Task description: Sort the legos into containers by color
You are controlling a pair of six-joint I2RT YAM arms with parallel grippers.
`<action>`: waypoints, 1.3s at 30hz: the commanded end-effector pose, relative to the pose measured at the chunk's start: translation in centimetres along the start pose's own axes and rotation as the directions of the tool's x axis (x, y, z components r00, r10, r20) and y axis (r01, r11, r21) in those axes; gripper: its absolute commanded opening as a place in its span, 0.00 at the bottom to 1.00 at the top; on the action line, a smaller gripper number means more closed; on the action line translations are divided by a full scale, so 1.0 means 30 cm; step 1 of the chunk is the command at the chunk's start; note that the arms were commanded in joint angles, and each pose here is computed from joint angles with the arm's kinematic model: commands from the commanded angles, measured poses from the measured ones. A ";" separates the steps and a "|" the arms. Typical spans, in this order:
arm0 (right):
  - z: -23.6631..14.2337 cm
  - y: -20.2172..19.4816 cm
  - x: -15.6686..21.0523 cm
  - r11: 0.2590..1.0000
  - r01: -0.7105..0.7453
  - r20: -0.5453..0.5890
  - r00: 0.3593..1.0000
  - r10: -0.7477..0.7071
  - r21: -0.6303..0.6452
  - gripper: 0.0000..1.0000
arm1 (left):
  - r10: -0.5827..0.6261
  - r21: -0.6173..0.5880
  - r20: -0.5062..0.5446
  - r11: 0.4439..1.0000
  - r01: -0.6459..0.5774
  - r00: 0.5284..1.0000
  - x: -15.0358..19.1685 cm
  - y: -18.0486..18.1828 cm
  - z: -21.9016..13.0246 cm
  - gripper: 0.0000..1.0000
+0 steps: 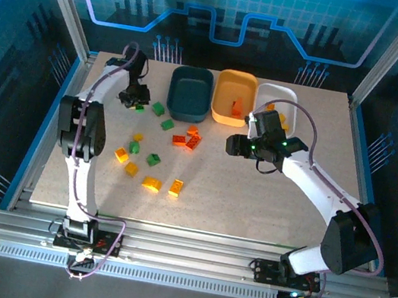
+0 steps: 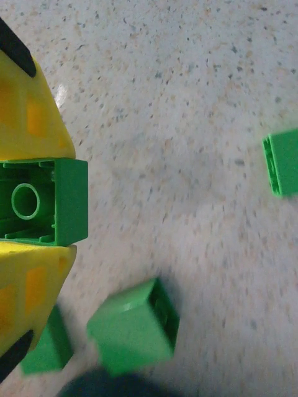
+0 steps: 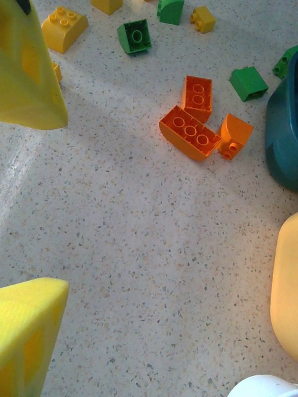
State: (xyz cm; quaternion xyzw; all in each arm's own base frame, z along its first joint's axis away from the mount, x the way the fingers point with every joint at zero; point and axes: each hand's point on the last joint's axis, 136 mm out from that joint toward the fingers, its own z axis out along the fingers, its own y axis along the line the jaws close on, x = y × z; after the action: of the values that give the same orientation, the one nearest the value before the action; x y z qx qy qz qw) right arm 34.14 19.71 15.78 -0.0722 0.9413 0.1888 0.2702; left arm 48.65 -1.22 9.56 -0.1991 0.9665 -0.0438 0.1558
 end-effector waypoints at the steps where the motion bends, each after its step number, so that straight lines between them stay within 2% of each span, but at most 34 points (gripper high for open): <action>1: -0.012 0.013 -0.005 1.000 0.002 0.003 1.000 -0.002 -0.009 0.65 | 0.045 0.132 0.044 0.990 -0.051 0.998 -0.011 -0.168 -0.085 0.22; 5: -0.005 0.007 0.007 1.000 -0.003 -0.005 1.000 0.003 -0.003 0.65 | 0.093 0.259 0.086 0.959 -0.113 0.992 -0.015 -0.373 -0.116 0.23; 9: 0.004 -0.011 0.028 1.000 -0.010 -0.014 1.000 0.010 0.012 0.65 | 0.139 0.294 0.130 0.940 -0.172 0.982 -0.029 -0.522 -0.108 0.24; 12: 0.005 -0.023 0.039 1.000 -0.013 -0.017 1.000 0.014 0.021 0.65 | 0.159 0.274 0.149 0.942 -0.195 0.976 -0.042 -0.580 -0.072 0.24; 20: -0.015 -0.057 0.044 0.999 -0.018 -0.011 1.000 0.018 0.035 0.65 | 0.149 0.284 0.097 0.944 -0.171 0.984 -0.023 -0.637 0.038 0.27; 23: -0.020 -0.061 0.039 0.999 -0.022 -0.006 1.000 0.022 0.032 0.66 | 0.160 0.293 0.093 0.939 -0.180 0.983 -0.011 -0.651 0.039 0.34; 27: -0.020 -0.056 0.033 0.999 -0.025 -0.003 1.000 0.025 0.022 0.66 | 0.180 0.325 0.117 0.923 -0.209 0.977 -0.017 -0.676 -0.023 0.61; 30: -0.016 -0.055 0.031 0.999 -0.025 -0.003 1.000 0.025 0.022 0.66 | 0.175 0.279 0.195 0.933 -0.226 0.965 -0.064 -0.648 -0.103 0.76; 33: -0.014 -0.060 0.036 0.999 -0.018 -0.007 1.000 0.018 0.034 0.66 | 0.149 0.268 0.255 0.939 -0.217 0.955 -0.107 -0.608 -0.175 0.81; 36: -0.010 -0.062 0.042 0.999 -0.010 -0.011 1.000 0.010 0.040 0.66 | 0.052 0.222 0.281 0.968 -0.117 0.958 -0.175 -0.482 -0.207 0.88; 39: 0.006 -0.056 0.053 0.999 0.002 -0.028 1.000 0.000 0.039 0.67 | -0.089 0.163 0.226 0.985 0.053 0.970 -0.231 -0.285 -0.153 0.89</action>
State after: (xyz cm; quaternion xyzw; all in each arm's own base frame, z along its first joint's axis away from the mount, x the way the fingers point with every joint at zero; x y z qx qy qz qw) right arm 33.52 18.18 14.73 -0.0605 0.9465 0.1771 0.2630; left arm 56.22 -13.21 16.71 -0.1364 0.9414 -0.1365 0.2766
